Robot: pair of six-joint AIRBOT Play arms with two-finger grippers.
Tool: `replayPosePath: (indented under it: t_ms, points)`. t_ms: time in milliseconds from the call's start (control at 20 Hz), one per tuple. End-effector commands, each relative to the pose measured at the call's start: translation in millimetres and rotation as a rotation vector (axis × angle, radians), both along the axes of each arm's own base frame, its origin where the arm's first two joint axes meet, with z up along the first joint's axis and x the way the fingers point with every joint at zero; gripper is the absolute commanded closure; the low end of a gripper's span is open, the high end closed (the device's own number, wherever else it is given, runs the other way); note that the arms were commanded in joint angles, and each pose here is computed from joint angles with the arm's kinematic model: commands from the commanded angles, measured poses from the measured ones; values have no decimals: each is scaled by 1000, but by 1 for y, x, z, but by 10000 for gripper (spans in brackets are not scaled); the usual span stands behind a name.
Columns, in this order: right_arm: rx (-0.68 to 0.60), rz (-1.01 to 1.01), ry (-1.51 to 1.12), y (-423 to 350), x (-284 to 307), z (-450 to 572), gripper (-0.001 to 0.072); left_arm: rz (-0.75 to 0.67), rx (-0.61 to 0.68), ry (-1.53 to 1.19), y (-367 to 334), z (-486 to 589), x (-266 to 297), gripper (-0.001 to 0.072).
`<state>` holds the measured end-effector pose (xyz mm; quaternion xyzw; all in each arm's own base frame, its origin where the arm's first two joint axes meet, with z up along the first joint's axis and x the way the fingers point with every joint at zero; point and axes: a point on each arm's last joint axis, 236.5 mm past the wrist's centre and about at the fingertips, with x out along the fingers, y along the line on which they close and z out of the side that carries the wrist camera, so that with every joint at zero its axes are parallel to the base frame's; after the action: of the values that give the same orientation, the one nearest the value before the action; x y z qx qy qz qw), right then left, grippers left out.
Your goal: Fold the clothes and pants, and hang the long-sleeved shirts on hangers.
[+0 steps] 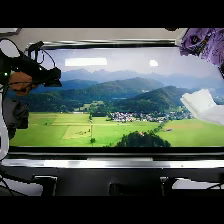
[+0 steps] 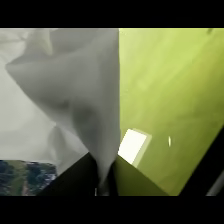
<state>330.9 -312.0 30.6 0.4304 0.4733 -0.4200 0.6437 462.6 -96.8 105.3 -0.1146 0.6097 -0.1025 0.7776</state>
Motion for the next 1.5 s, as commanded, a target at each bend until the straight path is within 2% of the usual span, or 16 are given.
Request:
replayPosePath:
  t_ms: [0, 250, 750, 850, 900, 1000, 1050, 1150, 1200, 1300, 1350, 1450]
  points:
    - [-1, -82, 158, 12, -73, -31, 682, 0, 0, -1, 0, 0, 0, 692]
    - [-18, -122, 310, 36, -136, -57, 681, 0, 0, -1, 0, 0, 0, 691]
    - [-46, -126, 470, 45, -184, -72, 671, -1, 0, -1, 0, 0, 0, 691]
    - [-25, -126, 511, 51, -194, -75, 553, 0, 0, 0, 0, 0, 0, 691]
    - [-23, -127, 541, 52, -201, -73, 549, -1, 0, -1, 0, 0, 0, 691]
    - [-49, -126, 603, 47, -214, -66, 346, 0, 0, 0, 0, 0, 0, 691]
    - [-73, -125, 609, 42, -215, -61, 321, 0, 0, 0, 0, 0, 0, 692]
    - [-139, -112, 501, 26, -191, -46, 328, 0, 0, 0, 0, 0, 0, 691]
    - [-173, -71, 368, 19, -160, -35, 333, 0, 0, 0, 0, 0, 0, 691]
    - [-260, 87, 61, 18, -76, -1, 484, 1, 0, -6, 0, 2, 0, 691]
    - [-292, 200, -56, 32, -35, 17, 524, 4, 0, -12, 2, 5, -1, 692]
    - [-327, 431, -181, 83, 31, 39, 528, 9, 1, -40, 9, 16, -1, 692]
